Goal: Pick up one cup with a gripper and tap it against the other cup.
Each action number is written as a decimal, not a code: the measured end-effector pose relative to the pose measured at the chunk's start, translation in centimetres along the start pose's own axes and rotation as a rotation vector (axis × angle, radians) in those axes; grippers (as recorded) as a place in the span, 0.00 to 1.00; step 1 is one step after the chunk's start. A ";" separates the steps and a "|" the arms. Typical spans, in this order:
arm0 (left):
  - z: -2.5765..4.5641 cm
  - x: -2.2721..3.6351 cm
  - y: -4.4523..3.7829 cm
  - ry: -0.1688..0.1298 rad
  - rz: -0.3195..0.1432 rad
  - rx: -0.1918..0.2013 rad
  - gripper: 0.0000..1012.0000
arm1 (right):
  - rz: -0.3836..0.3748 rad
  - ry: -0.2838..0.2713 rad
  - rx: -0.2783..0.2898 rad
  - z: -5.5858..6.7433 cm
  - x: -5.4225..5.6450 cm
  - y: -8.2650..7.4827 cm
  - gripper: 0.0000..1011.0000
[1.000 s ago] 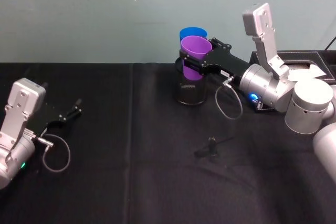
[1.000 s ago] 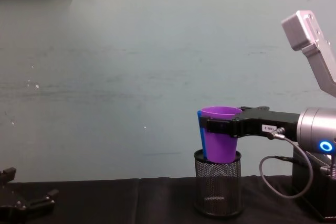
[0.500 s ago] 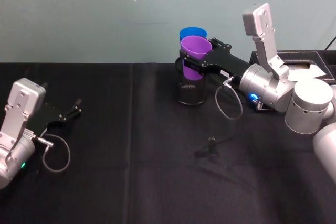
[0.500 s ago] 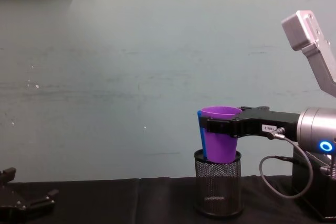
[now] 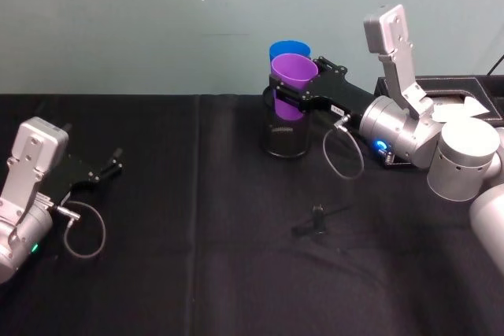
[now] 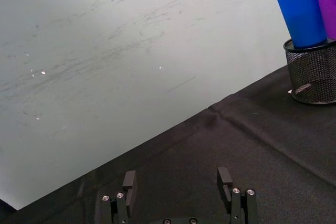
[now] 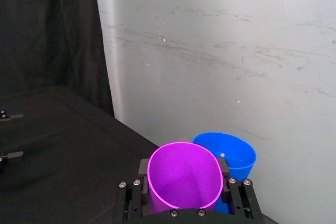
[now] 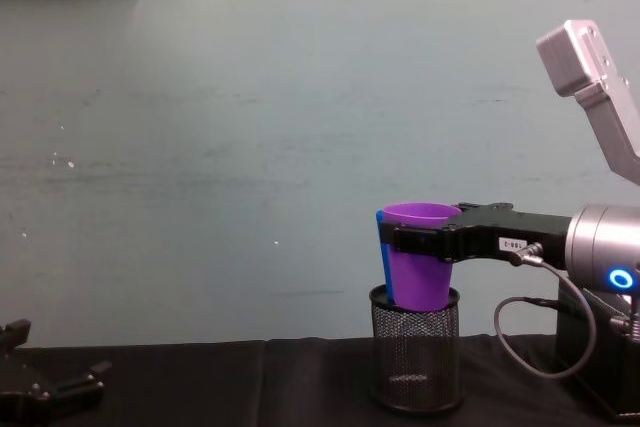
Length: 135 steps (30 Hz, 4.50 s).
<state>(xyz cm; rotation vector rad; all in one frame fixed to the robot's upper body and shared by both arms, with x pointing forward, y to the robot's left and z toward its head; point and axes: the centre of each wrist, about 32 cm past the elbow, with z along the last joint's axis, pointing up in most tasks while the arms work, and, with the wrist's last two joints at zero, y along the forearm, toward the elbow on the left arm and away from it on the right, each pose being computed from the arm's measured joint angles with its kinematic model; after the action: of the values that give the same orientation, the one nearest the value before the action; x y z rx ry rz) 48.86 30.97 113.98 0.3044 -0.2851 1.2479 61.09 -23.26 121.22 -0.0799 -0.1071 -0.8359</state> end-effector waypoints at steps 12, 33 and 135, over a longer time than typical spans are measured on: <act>0.00 0.00 0.00 0.000 0.000 0.000 0.99 | 0.000 0.000 0.000 0.0 0.0 0.0 0.73; 0.00 0.00 0.00 0.000 0.000 0.000 0.99 | 0.000 0.000 0.000 0.0 0.0 0.0 0.73; 0.00 0.00 0.00 0.000 0.000 0.000 0.99 | 0.114 -0.007 0.044 -11.4 -7.8 -10.5 0.73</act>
<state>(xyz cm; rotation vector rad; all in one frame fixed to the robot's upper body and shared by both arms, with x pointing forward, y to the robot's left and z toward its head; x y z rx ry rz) 48.86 30.97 113.98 0.3044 -0.2851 1.2479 48.83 -25.83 109.19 -0.0476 -0.1264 -0.7193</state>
